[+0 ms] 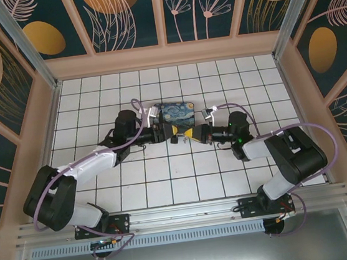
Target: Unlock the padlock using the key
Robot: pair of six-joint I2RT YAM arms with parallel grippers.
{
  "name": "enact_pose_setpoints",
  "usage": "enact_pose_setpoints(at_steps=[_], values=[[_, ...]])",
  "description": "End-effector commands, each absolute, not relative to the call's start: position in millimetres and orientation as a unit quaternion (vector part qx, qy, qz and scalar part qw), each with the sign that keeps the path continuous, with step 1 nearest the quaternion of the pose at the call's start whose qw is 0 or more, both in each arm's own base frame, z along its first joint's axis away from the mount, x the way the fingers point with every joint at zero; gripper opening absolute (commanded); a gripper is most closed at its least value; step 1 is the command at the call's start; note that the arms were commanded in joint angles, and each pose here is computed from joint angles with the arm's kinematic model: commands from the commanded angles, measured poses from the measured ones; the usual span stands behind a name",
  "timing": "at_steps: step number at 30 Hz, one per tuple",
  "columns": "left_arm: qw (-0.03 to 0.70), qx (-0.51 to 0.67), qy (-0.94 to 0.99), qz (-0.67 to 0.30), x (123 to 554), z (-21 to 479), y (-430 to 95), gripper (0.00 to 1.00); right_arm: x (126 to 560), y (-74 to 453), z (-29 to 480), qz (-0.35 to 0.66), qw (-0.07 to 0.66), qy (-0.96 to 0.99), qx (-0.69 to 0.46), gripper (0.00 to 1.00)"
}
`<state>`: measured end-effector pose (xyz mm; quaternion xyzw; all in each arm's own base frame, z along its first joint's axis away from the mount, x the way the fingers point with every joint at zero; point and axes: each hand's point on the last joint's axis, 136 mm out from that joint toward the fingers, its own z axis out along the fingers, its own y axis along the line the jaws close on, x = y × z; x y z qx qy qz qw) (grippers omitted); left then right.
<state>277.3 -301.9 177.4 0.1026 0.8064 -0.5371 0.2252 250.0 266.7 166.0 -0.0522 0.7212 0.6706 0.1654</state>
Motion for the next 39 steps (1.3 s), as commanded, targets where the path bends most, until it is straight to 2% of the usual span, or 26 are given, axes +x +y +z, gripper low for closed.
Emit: enact_pose_setpoints(at_steps=[1, 8, 13, 20, 26, 29, 32, 36, 39], values=[[0.243, 0.126, 0.796, -0.539, 278.4, 199.2, -302.3, 0.5, 251.7, 269.1, 181.2, 0.668, 0.193, 0.715, -0.076, 0.0], [0.217, 0.104, 0.772, -0.588, 272.0, 195.9, -308.6, 0.44, 256.2, 285.1, 189.2, 0.677, 0.191, 0.706, -0.087, 0.0], [0.219, 0.109, 0.773, -0.585, 269.0, 197.9, -307.0, 0.43, 258.3, 291.8, 191.1, 0.677, 0.192, 0.704, -0.092, 0.0], [0.223, 0.111, 0.772, -0.585, 266.0, 199.5, -305.0, 0.36, 261.9, 295.0, 193.7, 0.681, 0.196, 0.7, -0.088, 0.0], [0.223, 0.112, 0.77, -0.586, 262.6, 199.5, -303.1, 0.35, 265.7, 296.0, 200.6, 0.686, 0.206, 0.693, -0.085, 0.0], [0.227, 0.112, 0.77, -0.585, 262.7, 200.7, -302.1, 0.32, 266.7, 297.8, 200.0, 0.684, 0.205, 0.694, -0.087, 0.0], [0.227, 0.11, 0.77, -0.586, 263.1, 201.5, -302.1, 0.24, 267.5, 300.6, 196.4, 0.683, 0.198, 0.698, -0.087, 0.0], [0.228, 0.109, 0.771, -0.585, 262.6, 200.3, -301.2, 0.21, 266.4, 304.0, 196.4, 0.684, 0.197, 0.697, -0.092, 0.0], [0.228, 0.108, 0.772, -0.583, 262.6, 198.7, -300.8, 0.14, 266.3, 305.2, 193.7, 0.683, 0.194, 0.699, -0.091, 0.0]])
